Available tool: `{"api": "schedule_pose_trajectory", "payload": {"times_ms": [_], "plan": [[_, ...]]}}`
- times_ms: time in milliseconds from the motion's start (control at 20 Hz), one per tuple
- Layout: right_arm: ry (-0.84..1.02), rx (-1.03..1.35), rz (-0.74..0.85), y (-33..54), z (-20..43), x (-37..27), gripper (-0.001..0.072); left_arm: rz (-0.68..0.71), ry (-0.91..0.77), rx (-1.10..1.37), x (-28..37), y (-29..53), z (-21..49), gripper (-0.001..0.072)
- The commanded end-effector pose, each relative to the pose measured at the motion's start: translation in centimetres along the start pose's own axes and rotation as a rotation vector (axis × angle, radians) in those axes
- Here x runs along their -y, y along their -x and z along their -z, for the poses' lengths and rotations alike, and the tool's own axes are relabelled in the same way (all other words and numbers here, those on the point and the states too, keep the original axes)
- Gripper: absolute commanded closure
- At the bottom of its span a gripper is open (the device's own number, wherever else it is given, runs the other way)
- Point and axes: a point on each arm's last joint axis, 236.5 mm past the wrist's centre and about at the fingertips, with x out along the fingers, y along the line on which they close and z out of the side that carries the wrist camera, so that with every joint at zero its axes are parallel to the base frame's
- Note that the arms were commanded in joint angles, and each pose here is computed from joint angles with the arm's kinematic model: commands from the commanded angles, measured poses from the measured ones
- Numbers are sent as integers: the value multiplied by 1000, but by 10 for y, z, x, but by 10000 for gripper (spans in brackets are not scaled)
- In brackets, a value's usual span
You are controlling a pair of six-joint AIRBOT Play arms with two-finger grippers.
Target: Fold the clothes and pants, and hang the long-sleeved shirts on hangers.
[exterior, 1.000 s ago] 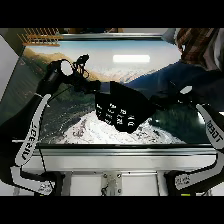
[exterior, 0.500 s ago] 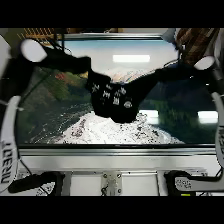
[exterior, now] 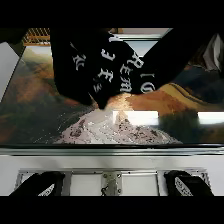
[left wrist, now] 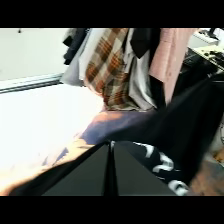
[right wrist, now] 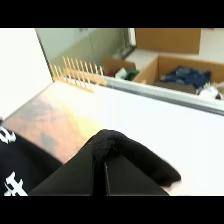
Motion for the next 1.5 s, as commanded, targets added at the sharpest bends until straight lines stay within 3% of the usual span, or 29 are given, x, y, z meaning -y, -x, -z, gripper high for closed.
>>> {"api": "schedule_pose_trajectory", "payload": {"times_ms": [0, 250, 400, 550, 600, 650, 700, 850, 1050, 1200, 1450], "plan": [[-56, -42, 1, 12, 11, -10, 698, -149, 54, -27, -42, 2, 31, 701], [-246, -367, 47, -35, 140, 44, 698, -316, 219, -409, -119, -45, 180, 701], [-306, -557, 137, -36, 228, 77, 698, -300, 239, -725, -115, -56, 287, 701], [-305, -651, 236, -25, 265, 102, 698, -231, 186, -945, -84, -57, 368, 700], [-296, -654, 256, -23, 266, 107, 698, -214, 168, -1001, -76, -55, 388, 621], [-291, -653, 262, -23, 265, 108, 698, -203, 153, -1044, -70, -54, 405, 194], [-292, -651, 261, -23, 265, 108, 698, -202, 146, -1063, -70, -55, 412, -4], [-292, -651, 260, -23, 265, 108, 698, -250, 172, -978, -103, -84, 383, -1], [-300, -651, 258, -24, 265, 107, 697, -446, 315, -753, -222, -130, 332, 0], [-310, -649, 262, -24, 265, 107, 697, -530, 360, -801, -294, -141, 359, 0], [-328, -647, 269, -24, 265, 107, 697, -300, 461, -1045, -292, -151, 450, 0]]}}
